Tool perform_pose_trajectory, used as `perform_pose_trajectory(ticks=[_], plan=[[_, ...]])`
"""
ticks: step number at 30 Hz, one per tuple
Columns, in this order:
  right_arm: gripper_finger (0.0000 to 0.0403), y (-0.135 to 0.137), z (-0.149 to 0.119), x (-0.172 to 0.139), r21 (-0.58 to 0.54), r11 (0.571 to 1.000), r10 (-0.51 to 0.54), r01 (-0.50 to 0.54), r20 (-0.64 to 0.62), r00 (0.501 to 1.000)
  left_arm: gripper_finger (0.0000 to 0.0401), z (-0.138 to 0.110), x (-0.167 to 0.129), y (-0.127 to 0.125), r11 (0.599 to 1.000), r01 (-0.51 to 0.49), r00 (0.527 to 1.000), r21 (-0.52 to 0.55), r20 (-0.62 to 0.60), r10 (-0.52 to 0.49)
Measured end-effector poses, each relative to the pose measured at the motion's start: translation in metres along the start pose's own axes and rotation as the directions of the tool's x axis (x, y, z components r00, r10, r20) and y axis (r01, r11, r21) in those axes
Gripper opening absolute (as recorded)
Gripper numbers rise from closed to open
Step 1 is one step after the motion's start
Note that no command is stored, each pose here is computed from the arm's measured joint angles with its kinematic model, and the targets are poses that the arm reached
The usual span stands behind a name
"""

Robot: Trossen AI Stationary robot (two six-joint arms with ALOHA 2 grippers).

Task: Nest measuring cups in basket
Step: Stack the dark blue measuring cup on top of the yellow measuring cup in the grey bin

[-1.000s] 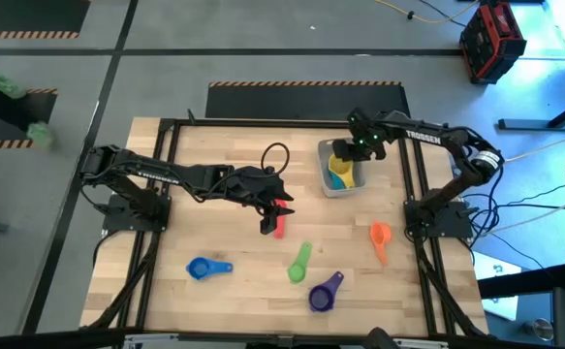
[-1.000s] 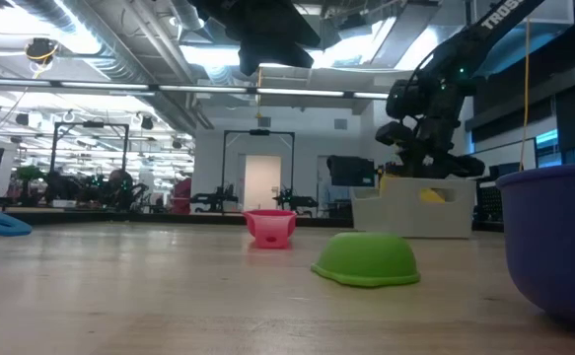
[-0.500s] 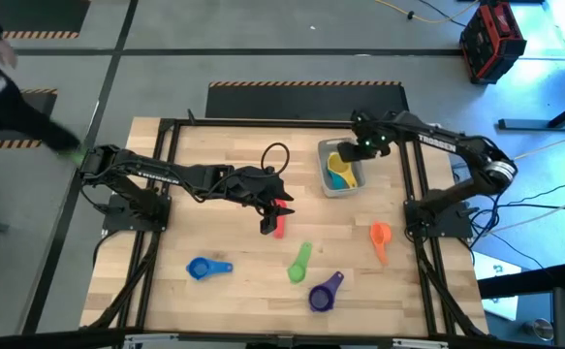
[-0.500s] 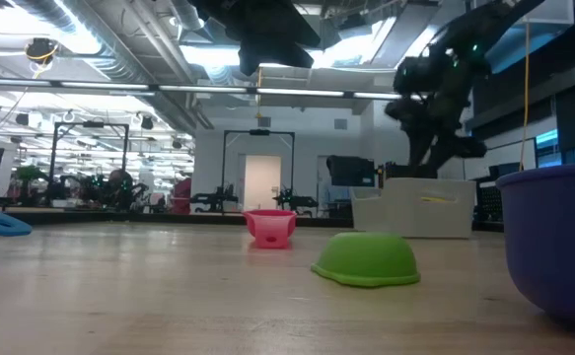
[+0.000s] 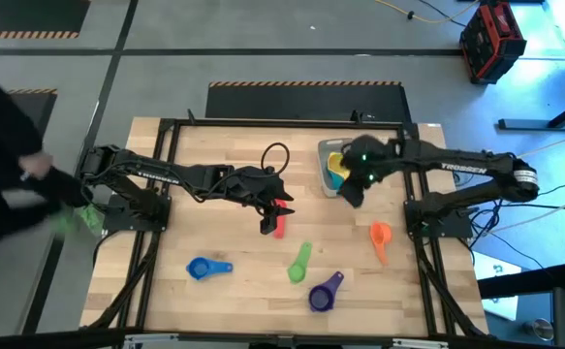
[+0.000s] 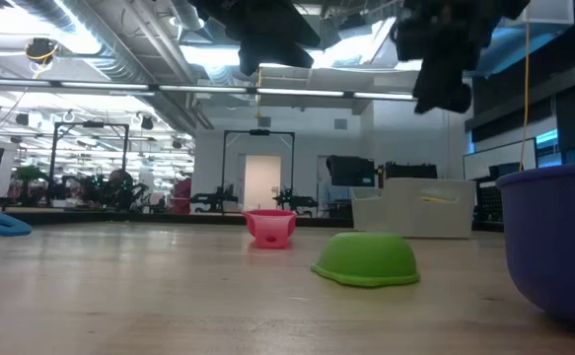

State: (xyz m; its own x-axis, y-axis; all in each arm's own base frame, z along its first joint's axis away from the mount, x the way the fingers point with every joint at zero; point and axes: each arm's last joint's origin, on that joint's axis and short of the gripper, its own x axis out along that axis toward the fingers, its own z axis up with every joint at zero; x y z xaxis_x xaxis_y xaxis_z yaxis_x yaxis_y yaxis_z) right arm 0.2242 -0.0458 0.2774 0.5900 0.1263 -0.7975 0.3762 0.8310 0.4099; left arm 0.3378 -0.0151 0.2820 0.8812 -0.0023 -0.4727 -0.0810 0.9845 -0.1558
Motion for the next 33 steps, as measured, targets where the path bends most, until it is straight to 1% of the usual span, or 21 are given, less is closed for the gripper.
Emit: perform_pose_trajectory(ticks=[3,6,9,14,18,26,33], plan=[[0.0139,0.022,-0.008,0.005,-0.089,0.994,0.055,-0.057,-0.021,0.998,0.0167,0.000,0.000,0.000,1.000,0.000,1.000,0.000,0.000,0.000],[0.0139,0.042,-0.015,0.012,-0.168,0.980,0.105,-0.109,-0.034,0.994,0.0167,0.000,0.000,0.000,1.000,0.000,1.000,0.000,0.000,0.000],[0.0139,0.062,-0.023,0.017,-0.240,0.956,0.159,-0.168,-0.055,0.986,0.0167,0.000,0.000,0.000,1.000,0.000,1.000,0.000,0.000,0.000],[0.0139,0.086,-0.041,0.025,-0.341,0.912,0.197,-0.230,-0.127,0.972,0.0167,0.000,0.000,0.000,1.000,-0.021,1.000,0.000,0.005,0.021],[0.0139,0.098,-0.049,0.037,-0.379,0.889,0.206,-0.257,-0.171,0.964,0.0167,0.001,0.000,0.001,1.000,-0.025,1.000,0.000,0.008,0.025],[0.0139,0.122,-0.062,0.072,-0.432,0.847,0.238,-0.309,-0.211,0.948,0.0167,0.001,0.000,0.001,1.000,-0.024,1.000,0.000,0.010,0.024],[0.0139,0.139,-0.074,0.091,-0.470,0.805,0.280,-0.362,-0.238,0.930,0.0167,0.001,0.000,0.001,1.000,-0.025,1.000,0.000,0.009,0.025]])
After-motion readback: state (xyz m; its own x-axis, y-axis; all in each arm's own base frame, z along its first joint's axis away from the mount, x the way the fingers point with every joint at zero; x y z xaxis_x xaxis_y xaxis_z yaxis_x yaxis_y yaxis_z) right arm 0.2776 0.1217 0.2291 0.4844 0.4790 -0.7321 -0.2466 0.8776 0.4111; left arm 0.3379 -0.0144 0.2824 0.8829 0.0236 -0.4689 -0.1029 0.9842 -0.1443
